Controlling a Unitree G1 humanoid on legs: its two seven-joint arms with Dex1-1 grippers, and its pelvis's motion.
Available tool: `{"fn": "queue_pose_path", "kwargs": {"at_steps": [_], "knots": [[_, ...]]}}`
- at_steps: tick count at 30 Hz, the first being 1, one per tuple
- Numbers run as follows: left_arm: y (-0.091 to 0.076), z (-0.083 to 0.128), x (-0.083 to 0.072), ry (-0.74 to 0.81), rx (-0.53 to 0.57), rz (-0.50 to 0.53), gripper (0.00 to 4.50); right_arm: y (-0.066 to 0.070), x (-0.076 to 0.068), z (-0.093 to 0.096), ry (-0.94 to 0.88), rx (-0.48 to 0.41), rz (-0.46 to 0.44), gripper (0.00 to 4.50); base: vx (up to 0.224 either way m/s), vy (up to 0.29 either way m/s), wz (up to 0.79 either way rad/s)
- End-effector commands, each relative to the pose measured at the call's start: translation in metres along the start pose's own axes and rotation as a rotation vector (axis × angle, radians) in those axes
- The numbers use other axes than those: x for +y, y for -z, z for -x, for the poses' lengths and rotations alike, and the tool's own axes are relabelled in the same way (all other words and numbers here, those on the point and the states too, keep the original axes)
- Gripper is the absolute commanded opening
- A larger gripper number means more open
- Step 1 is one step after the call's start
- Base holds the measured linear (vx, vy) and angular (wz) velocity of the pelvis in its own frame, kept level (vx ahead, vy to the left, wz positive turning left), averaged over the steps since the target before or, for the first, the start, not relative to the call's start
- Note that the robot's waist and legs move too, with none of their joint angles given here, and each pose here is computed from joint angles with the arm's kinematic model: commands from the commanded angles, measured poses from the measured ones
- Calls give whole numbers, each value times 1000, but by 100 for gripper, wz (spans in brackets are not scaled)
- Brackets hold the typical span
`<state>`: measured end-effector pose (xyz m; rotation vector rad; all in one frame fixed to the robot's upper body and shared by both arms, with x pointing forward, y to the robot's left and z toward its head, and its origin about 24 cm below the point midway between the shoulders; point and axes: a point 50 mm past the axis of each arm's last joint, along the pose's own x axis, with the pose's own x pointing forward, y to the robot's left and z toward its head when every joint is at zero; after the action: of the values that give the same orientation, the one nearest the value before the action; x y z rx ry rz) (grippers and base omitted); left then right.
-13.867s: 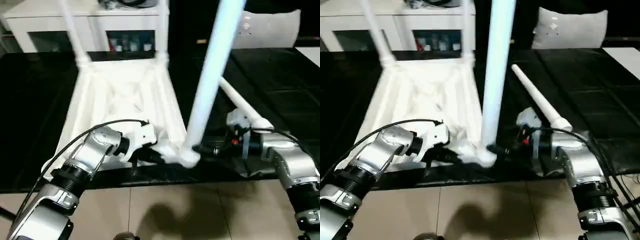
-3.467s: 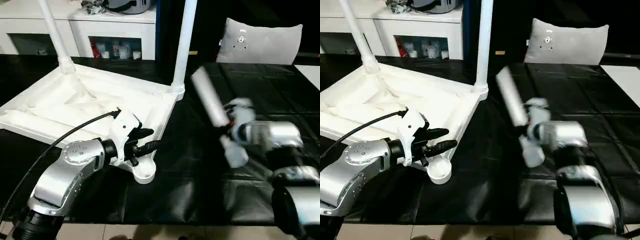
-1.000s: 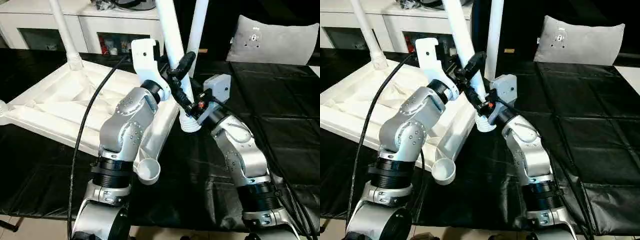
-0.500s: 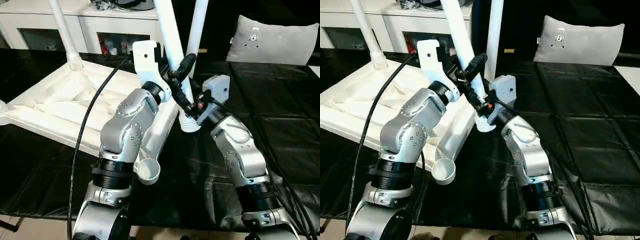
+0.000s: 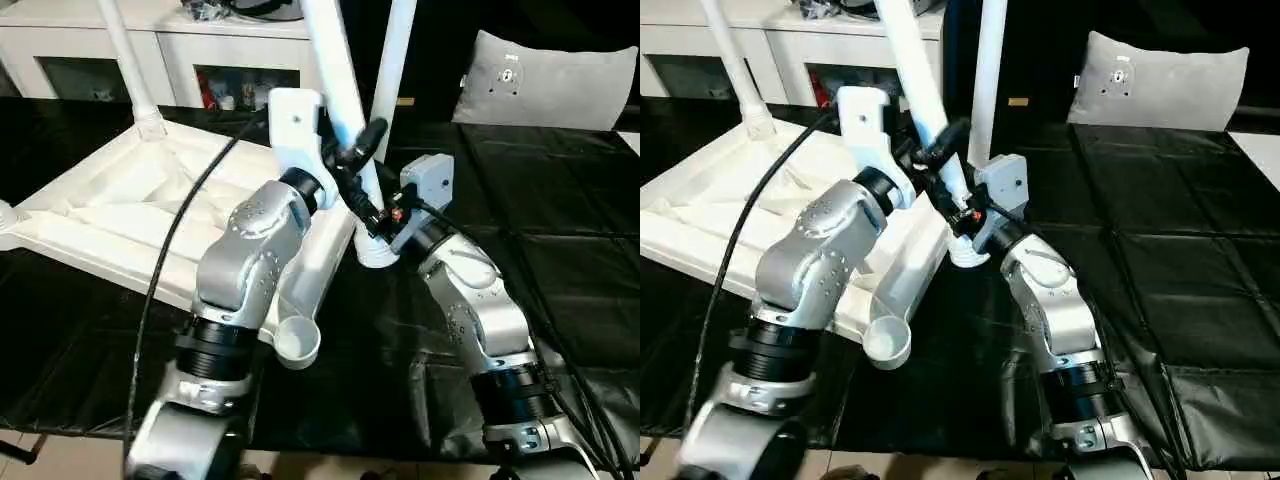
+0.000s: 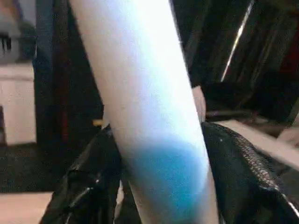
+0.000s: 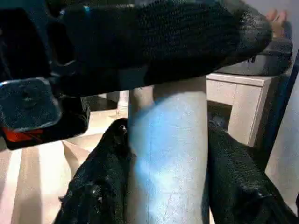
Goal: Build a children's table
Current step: Pick table leg
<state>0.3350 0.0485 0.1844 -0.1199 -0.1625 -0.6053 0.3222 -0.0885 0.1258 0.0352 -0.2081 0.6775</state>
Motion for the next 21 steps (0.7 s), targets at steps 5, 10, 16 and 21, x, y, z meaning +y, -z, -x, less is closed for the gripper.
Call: {"fn": "queue_pose_path", "kwargs": {"at_steps": [5,10,16,21], "knots": [[10,4,13,-46,56,-88,215,-5,-2,0,-10,-24,30,182,0,0,0],[10,4,12,-37,42,-52,211,-5,-1,0,-14,-21,34,182,0,0,0],[1,2,9,-18,-23,174,200,-4,-3,0,-12,-9,52,182,0,0,0],[0,1,13,-27,-29,218,190,-2,-4,1,-7,14,69,252,0,0,0]]}}
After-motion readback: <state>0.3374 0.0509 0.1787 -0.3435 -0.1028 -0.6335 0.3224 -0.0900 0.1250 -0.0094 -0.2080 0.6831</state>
